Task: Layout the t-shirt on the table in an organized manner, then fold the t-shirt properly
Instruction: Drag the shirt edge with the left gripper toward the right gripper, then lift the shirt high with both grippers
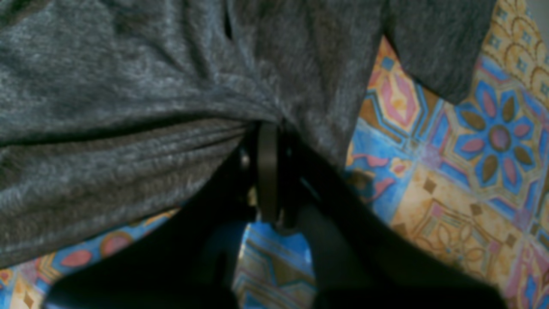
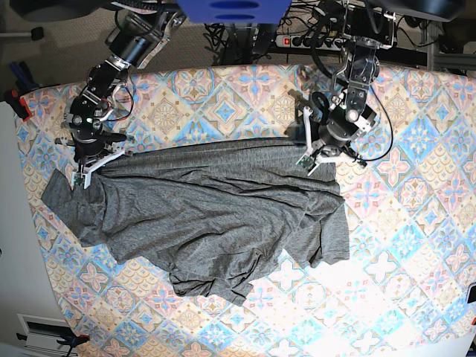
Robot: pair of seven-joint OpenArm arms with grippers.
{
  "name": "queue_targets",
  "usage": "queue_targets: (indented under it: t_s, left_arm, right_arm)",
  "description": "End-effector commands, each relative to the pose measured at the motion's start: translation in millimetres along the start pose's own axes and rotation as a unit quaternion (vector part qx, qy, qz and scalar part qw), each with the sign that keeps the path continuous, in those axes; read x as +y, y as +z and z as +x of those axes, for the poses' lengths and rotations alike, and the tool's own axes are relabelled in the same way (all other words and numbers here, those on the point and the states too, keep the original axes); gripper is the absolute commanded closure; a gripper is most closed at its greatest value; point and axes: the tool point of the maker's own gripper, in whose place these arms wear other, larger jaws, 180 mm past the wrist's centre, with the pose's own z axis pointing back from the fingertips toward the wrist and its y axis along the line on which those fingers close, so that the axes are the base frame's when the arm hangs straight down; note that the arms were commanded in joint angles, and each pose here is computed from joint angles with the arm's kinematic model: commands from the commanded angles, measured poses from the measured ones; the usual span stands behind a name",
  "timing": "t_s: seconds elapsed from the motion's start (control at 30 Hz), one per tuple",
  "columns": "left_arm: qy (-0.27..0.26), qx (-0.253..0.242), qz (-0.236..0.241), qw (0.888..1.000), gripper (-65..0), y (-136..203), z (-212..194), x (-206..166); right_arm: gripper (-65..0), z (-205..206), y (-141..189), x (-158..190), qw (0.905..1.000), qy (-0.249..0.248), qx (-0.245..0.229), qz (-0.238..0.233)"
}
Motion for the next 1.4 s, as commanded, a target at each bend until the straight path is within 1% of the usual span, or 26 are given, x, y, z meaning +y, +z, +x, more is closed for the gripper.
queue_targets:
  t_s: [0.0, 0.1, 0.17, 0.27, 0.3, 0.4, 0.47, 0.53, 0.6, 0.67, 0.77, 0.87, 1.03, 1.1, 1.2, 1.23, 1.3, 1.37]
  left_arm:
    - [-0.001, 0.007, 0.009, 1.000, 0.0, 3, -6, 2]
    - [0.013, -0.002, 0.016, 1.000, 0.0, 10, -5, 6]
    - [0.024, -0.024, 0.030, 0.999, 0.0, 15, 11, 16]
    - [0.027, -0.073, 0.064, 0.995, 0.0, 24, 57, 47]
    - [0.027, -0.091, 0.076, 0.993, 0.0, 28, 75, 59]
    - [0.029, -0.123, 0.099, 0.987, 0.0, 36, 117, 84]
    - [0.022, -0.113, 0.114, 0.987, 0.0, 39, 141, 107]
    - [0.016, -0.103, 0.122, 0.987, 0.0, 38, 164, 127]
    - [0.018, -0.105, 0.124, 0.987, 0.0, 36, 186, 143]
    - [0.027, -0.118, 0.124, 0.985, 0.0, 38, 216, 161]
    - [0.039, -0.125, 0.126, 0.983, 0.0, 40, 248, 195]
    - [0.048, -0.133, 0.123, 0.982, 0.0, 42, 274, 222]
    - [0.062, -0.157, 0.113, 0.979, 0.0, 49, 309, 255]
    - [0.065, -0.169, 0.111, 0.977, 0.0, 54, 320, 264]
    - [0.071, -0.190, 0.112, 0.973, 0.0, 68, 339, 279]
    - [0.080, -0.198, 0.117, 0.970, 0.0, 74, 345, 286]
    - [0.103, -0.218, 0.136, 0.961, 0.0, 88, 357, 302]
    - [0.121, -0.218, 0.136, 0.959, 0.0, 77, 351, 304]
  right_arm:
    - [0.0, 20, 2, -8, 0.9994, 0.000, -0.031, -0.012]
    - [0.0, 20, 3, -8, 0.9994, -0.001, -0.033, -0.013]
    - [0.0, 20, 3, -8, 0.9994, 0.000, -0.033, -0.012]
    - [0.0, 20, 2, -8, 0.9995, -0.001, -0.031, -0.012]
    - [0.0, 27, 3, -9, 0.9992, 0.000, -0.039, -0.013]
    - [0.0, 77, 9, -23, 0.9952, 0.007, -0.093, -0.032]
    - [0.0, 100, 10, -29, 0.9936, 0.008, -0.106, -0.039]
    - [0.0, 136, 12, -40, 0.9906, 0.008, -0.127, -0.049]
    - [0.0, 167, 15, -56, 0.9878, 0.010, -0.143, -0.062]
    - [0.0, 206, 16, -63, 0.9847, 0.019, -0.161, -0.064]
    - [0.0, 247, 10, -54, 0.9826, 0.043, -0.174, -0.048]
    - [0.0, 284, 9, -48, 0.9794, 0.056, -0.191, -0.036]
    - [0.0, 338, 7, -28, 0.9758, 0.065, -0.209, -0.007]
    - [0.0, 362, 14, -19, 0.9722, 0.070, -0.223, 0.002]
    - [0.0, 388, 19, -7, 0.9677, 0.077, -0.240, 0.016]
    - [0.0, 399, 22, -3, 0.9646, 0.077, -0.251, 0.021]
    - [0.0, 416, 29, 1, 0.9597, 0.077, -0.269, 0.027]
    - [0.0, 431, 33, 8, 0.9553, 0.080, -0.283, 0.036]
